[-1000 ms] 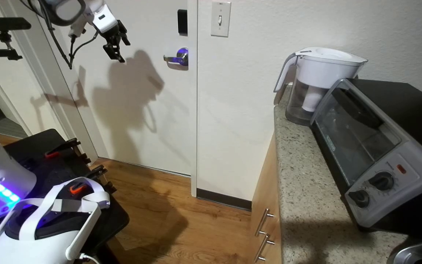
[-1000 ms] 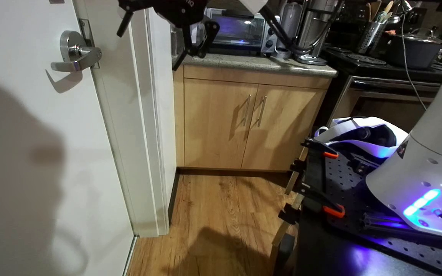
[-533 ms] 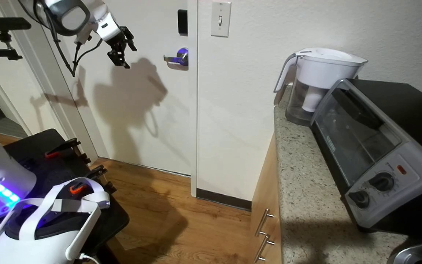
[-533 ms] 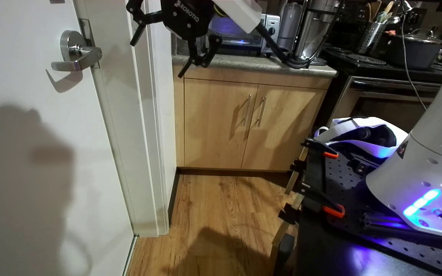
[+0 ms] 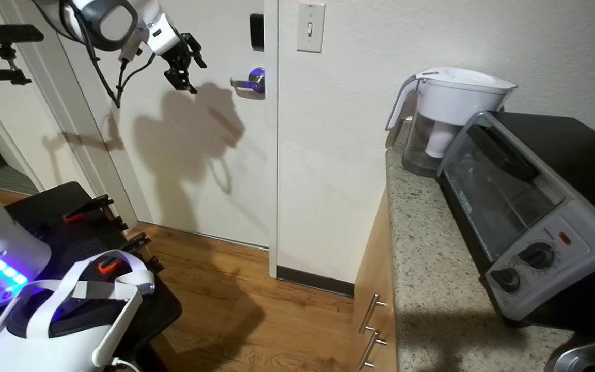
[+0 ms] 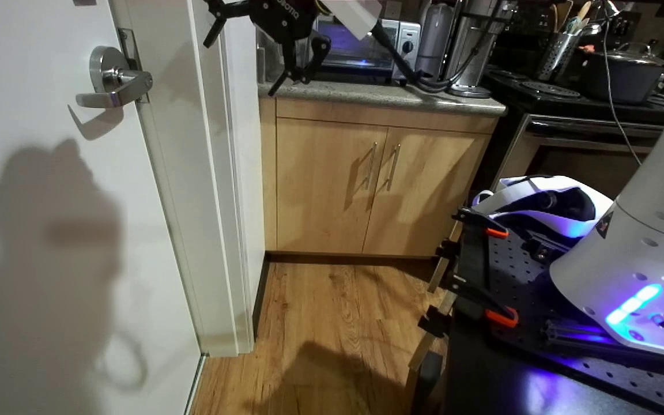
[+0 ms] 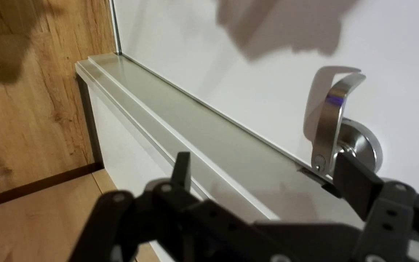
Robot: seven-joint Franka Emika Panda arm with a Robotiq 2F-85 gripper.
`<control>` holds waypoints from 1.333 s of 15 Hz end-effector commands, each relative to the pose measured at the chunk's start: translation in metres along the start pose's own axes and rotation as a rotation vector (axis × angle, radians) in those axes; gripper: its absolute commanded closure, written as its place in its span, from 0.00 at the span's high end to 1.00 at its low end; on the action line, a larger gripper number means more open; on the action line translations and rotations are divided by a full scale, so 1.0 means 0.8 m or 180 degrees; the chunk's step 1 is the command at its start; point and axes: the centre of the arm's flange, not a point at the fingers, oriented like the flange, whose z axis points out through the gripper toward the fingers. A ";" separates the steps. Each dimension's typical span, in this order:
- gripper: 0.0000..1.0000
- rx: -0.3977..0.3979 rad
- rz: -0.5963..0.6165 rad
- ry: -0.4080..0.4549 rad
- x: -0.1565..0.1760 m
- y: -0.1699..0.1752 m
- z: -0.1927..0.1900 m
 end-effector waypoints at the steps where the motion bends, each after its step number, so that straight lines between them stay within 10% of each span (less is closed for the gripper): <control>1: 1.00 0.0147 0.0153 0.0226 0.008 -0.042 0.010; 10: 1.00 0.0096 0.0328 0.0548 0.085 -0.139 0.000; 20: 1.00 -0.0222 -0.0375 0.0693 0.096 -0.208 0.036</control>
